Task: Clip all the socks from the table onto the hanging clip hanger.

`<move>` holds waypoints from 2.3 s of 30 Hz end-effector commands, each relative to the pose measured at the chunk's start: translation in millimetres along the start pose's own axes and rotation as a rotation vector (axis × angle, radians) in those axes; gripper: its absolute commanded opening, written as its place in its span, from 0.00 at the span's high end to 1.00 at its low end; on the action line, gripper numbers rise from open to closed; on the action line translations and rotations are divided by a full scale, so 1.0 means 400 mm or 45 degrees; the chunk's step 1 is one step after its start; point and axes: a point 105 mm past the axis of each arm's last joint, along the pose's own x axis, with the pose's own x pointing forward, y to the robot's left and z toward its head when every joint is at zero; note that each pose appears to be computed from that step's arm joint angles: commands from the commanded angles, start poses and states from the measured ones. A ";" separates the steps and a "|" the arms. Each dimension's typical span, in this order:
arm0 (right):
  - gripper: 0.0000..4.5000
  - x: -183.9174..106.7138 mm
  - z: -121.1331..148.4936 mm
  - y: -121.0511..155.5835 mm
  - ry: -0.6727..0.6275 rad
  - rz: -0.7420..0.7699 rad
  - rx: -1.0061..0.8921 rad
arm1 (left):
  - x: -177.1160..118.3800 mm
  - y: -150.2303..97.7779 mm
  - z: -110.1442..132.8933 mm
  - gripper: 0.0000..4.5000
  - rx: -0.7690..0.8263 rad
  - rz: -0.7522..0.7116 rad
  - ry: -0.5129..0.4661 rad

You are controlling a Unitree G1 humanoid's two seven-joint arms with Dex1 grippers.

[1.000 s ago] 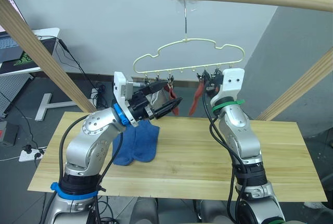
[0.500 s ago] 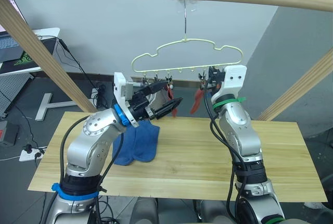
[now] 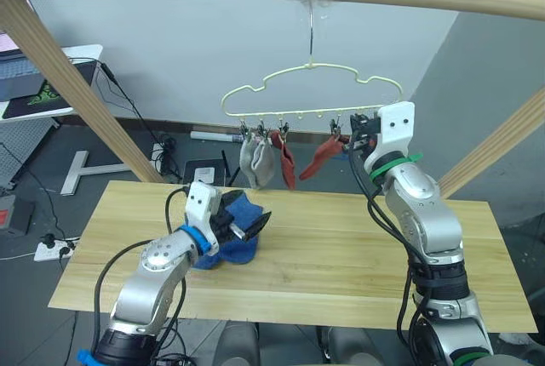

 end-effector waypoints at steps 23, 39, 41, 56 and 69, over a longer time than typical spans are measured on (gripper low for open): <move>1.00 -0.039 -0.011 -0.017 0.112 -0.022 0.049 | 0.138 0.004 -0.201 0.27 -0.052 0.085 0.346; 1.00 -0.053 0.006 -0.079 0.349 0.025 0.496 | 0.163 -0.198 0.047 0.99 -0.095 -0.350 -0.169; 1.00 -0.060 0.013 -0.067 0.400 0.079 0.579 | 0.162 -0.221 0.127 0.99 -0.015 -0.392 -0.331; 1.00 -0.059 0.027 -0.043 0.439 0.072 0.902 | 0.186 -0.294 0.356 0.99 0.339 -0.400 -0.797; 1.00 -0.057 0.035 -0.029 0.445 0.093 0.948 | 0.201 -0.276 0.362 0.99 0.549 -0.284 -0.848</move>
